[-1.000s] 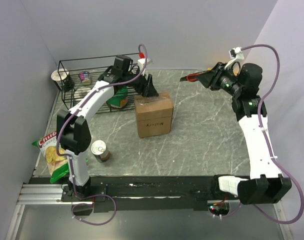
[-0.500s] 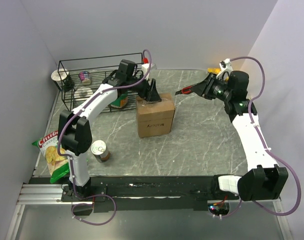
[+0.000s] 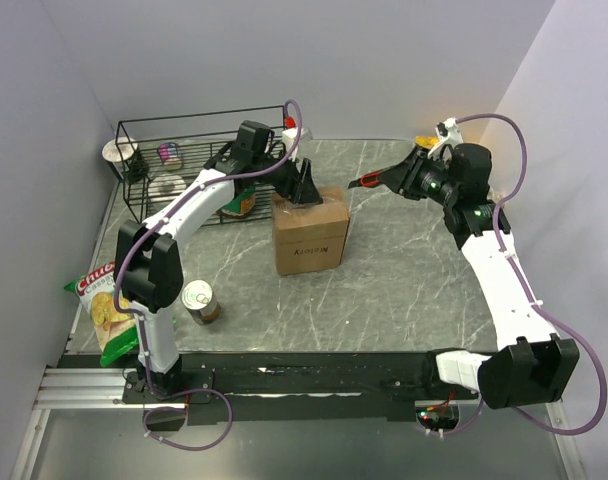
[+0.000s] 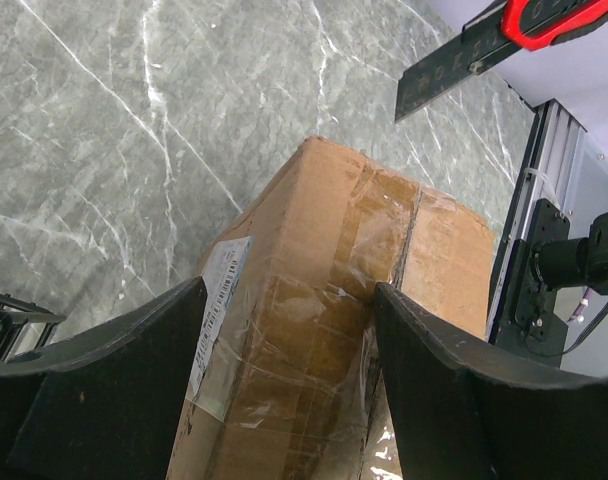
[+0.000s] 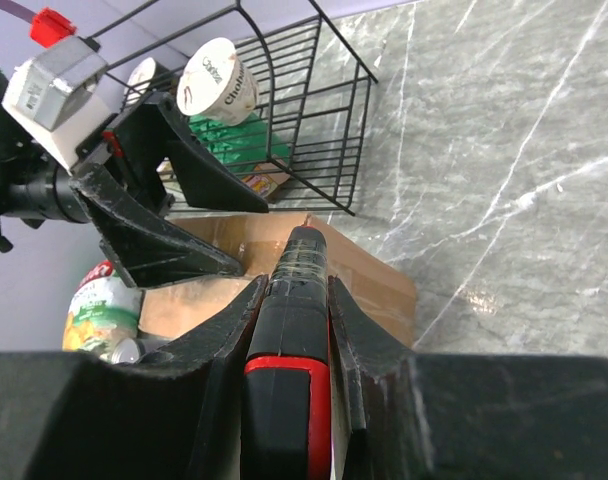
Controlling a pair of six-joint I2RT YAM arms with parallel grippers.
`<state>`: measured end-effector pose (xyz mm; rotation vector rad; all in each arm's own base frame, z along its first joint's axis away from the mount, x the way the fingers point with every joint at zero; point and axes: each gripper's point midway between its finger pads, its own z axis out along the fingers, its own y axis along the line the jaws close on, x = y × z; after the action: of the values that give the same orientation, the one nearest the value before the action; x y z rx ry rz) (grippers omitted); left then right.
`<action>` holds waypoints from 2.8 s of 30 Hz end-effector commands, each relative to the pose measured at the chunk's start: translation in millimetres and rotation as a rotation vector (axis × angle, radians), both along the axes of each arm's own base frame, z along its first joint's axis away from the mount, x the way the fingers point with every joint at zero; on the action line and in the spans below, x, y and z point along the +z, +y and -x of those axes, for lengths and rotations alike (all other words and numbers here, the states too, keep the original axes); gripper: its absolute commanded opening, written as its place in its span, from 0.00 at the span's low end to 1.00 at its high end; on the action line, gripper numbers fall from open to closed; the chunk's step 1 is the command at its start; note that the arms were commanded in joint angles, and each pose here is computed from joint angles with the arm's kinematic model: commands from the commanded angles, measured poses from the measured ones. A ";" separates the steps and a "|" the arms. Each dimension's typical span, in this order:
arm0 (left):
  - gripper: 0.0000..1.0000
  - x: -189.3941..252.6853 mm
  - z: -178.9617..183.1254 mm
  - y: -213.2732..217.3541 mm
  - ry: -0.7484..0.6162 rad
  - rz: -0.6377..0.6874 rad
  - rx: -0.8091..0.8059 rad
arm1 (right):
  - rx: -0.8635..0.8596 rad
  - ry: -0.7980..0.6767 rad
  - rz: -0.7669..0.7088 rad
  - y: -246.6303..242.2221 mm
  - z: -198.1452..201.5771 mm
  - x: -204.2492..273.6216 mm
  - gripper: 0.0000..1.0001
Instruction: Unpack the express box
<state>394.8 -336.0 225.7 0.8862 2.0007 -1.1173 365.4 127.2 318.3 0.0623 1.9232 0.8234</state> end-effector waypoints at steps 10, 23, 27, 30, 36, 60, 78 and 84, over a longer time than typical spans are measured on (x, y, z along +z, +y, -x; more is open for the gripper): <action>0.73 0.8 5.9 0.8 -0.001 -0.020 0.023 | -0.007 -0.085 -0.006 7.8 -1.4 17.6 0.00; 0.72 -0.3 7.0 -0.9 0.009 -0.015 0.018 | -0.008 -0.093 0.003 11.8 -9.5 16.1 0.00; 0.72 0.0 6.7 -0.8 0.009 -0.016 0.020 | -0.010 -0.090 0.015 12.3 -10.8 11.9 0.00; 0.72 -2.1 7.3 -1.5 0.015 -0.017 0.019 | -0.002 -0.091 0.021 14.1 -10.7 9.3 0.00; 0.72 -2.1 7.5 -3.2 0.015 -0.016 0.017 | -0.001 -0.088 0.025 14.3 -10.0 5.7 0.00; 0.57 -19.3 8.2 3.0 0.051 -0.058 0.059 | 0.065 -0.002 0.065 24.3 10.8 -9.5 0.00; 0.47 -30.8 -0.8 9.1 0.069 -0.096 0.136 | 0.084 0.054 0.103 20.5 35.7 -17.3 0.00; 0.42 -35.8 -5.2 11.2 0.065 -0.116 0.155 | 0.092 0.065 0.111 20.0 40.4 -18.9 0.00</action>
<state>390.0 -339.8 224.2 0.8148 2.0380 -1.1111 351.5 141.3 300.8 -0.0236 1.9756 0.7512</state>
